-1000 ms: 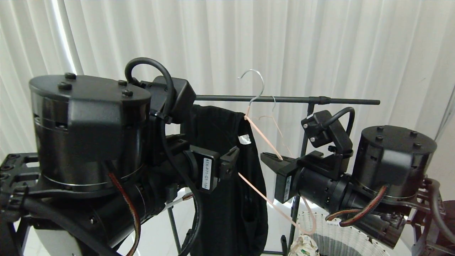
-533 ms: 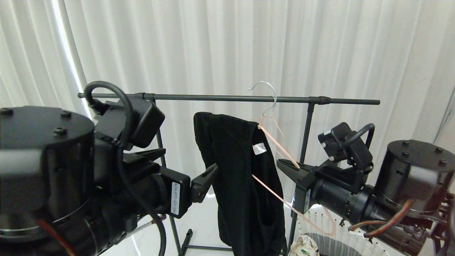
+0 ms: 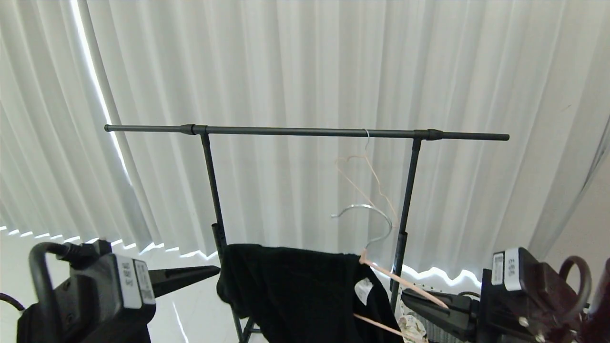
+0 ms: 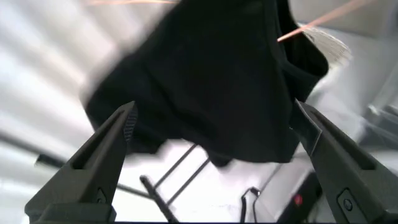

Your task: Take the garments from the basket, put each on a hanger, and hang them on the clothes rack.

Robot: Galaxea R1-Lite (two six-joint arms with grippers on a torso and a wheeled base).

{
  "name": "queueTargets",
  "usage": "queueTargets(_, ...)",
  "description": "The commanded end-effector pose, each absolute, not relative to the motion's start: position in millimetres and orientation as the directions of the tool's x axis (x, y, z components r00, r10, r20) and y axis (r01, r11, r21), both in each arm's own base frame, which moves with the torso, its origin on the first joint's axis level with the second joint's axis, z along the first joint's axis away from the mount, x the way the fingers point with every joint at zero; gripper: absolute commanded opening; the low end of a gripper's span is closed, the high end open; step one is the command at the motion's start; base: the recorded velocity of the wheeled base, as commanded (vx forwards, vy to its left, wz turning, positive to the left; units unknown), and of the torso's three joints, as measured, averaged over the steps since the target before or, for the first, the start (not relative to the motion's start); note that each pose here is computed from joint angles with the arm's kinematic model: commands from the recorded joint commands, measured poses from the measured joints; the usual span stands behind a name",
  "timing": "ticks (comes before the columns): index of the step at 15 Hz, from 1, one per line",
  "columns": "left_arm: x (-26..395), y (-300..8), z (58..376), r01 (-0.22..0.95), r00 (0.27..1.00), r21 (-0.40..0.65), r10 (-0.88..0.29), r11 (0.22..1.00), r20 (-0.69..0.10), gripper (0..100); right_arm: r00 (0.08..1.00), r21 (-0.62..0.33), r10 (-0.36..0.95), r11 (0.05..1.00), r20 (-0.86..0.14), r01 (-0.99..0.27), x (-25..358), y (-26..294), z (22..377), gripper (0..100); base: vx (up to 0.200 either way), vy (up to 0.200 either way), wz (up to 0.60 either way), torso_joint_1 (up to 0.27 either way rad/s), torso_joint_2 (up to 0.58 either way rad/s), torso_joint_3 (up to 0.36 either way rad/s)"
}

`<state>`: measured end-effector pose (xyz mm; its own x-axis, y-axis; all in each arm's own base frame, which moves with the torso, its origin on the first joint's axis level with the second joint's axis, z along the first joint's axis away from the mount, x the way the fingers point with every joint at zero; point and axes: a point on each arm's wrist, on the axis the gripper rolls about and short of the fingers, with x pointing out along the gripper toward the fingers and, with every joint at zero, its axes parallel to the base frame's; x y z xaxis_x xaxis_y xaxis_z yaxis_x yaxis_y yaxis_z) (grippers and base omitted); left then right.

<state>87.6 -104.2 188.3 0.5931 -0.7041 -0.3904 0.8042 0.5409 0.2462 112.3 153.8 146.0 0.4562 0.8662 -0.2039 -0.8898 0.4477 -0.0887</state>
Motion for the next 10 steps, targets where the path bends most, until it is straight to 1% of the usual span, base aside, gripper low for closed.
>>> queueTargets(1, 79.5, -98.0, 184.2, 0.856, 0.515, 0.260, -0.767, 0.446, -0.382, 100, 0.389, -0.116, 0.892, 0.371, -0.230, -0.921, 99.8, 142.4, 136.9, 0, 0.000, 0.000, 0.00, 0.000, 0.00, 0.000)
queueTargets(3, 78.0, -100.3, 173.2, 0.910, 0.402, 0.281, -0.814, 0.305, -0.420, 100, 0.307, -0.128, 0.917, 0.282, -0.254, -0.951, 95.4, 143.1, 130.7, 0, 0.000, 0.000, 0.00, 0.000, 0.00, 0.000)
queueTargets(5, 82.5, -109.0, 166.8, 0.939, 0.319, 0.273, -0.830, 0.211, -0.458, 100, 0.246, -0.133, 0.934, 0.217, -0.260, -0.967, 88.4, 150.2, 129.6, 0, 0.000, 0.000, 0.00, 0.000, 0.00, 0.000)
queueTargets(7, 88.0, -121.9, 161.5, 0.956, 0.268, 0.248, -0.824, 0.160, -0.500, 100, 0.215, -0.132, 0.940, 0.185, -0.265, -0.974, 84.3, 154.7, 129.0, 0, 0.000, 0.000, 0.00, 0.000, 0.00, 0.000)
queueTargets(9, 98.0, -137.5, 161.0, 0.963, 0.249, 0.226, -0.813, 0.148, -0.526, 100, 0.201, -0.134, 0.944, 0.170, -0.263, -0.976, 81.4, 155.6, 129.2, 0, 0.000, 0.000, 0.00, 0.000, 0.00, 0.000)
queueTargets(10, 100.3, -140.5, 158.2, 0.965, 0.243, 0.216, -0.806, 0.146, -0.541, 100, 0.200, -0.136, 0.945, 0.169, -0.258, -0.976, 80.8, 155.0, 130.3, 0, 0.000, 0.000, 0.00, 0.000, 0.00, 0.000)
